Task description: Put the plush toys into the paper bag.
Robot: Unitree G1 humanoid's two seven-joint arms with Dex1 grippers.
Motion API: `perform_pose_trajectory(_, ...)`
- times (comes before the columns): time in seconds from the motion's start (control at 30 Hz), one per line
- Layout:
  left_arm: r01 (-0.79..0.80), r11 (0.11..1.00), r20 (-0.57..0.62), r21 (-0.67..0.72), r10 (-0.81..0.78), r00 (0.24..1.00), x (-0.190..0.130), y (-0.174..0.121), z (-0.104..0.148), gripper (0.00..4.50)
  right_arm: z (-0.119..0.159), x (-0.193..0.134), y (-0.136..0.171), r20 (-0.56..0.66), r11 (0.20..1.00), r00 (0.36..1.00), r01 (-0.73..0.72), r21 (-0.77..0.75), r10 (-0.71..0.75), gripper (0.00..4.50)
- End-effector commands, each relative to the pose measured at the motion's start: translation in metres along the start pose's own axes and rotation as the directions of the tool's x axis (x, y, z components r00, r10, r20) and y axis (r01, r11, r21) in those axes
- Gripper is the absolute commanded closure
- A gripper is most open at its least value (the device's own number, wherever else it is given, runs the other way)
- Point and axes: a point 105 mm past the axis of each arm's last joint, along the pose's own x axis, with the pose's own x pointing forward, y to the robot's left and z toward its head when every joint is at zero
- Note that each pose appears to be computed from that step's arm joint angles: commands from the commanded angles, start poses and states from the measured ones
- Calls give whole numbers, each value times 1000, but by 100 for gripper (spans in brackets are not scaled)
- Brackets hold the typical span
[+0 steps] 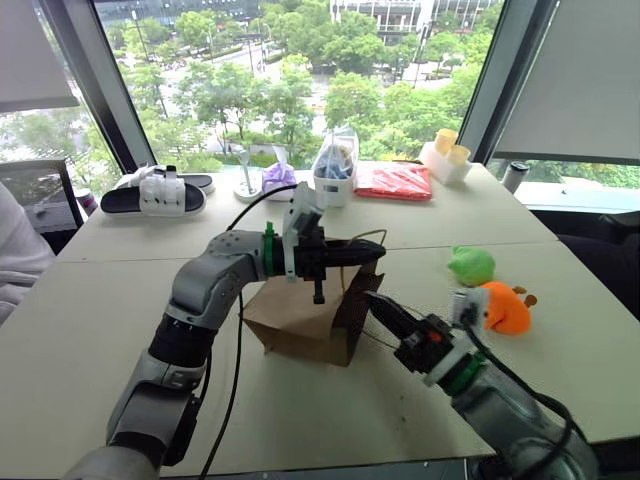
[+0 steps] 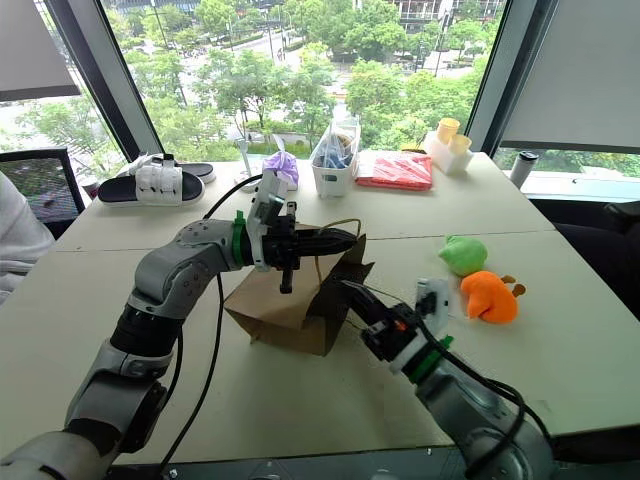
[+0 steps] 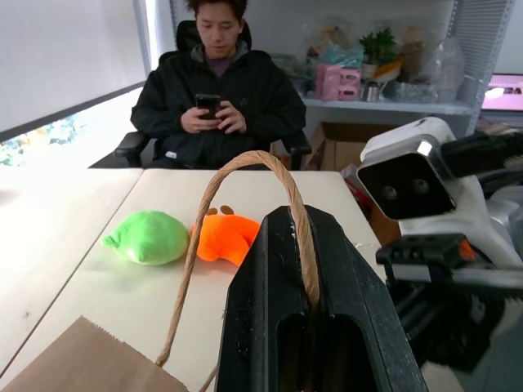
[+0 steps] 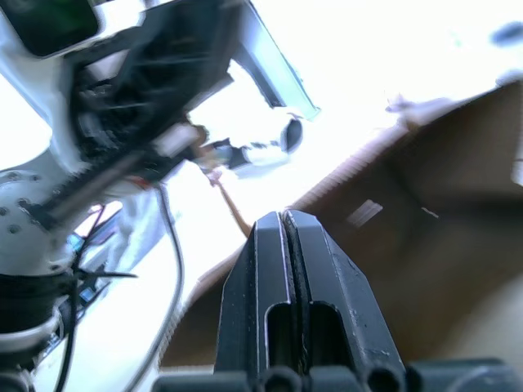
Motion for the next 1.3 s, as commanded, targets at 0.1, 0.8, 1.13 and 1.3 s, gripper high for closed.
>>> perform_pose_trajectory(0.1,48,999,28,25,-48,998,6,-6,11,450,91,-42,-96,289,858,845,498,-124,-449,355)
perform_pose_trajectory(0.8,-7,1000,47,19,6,999,9,-10,9,450,36,-49,-217,-90,486,513,723,-491,-854,57)
perform_pose_trajectory(1.13,-26,999,70,17,25,997,6,-5,16,450,41,-47,-220,-75,454,540,616,-643,-839,449)
perform_pose_trajectory(1.3,-19,1000,93,-2,19,995,4,-1,25,450,79,-2,-125,-36,691,911,285,-664,-410,449)
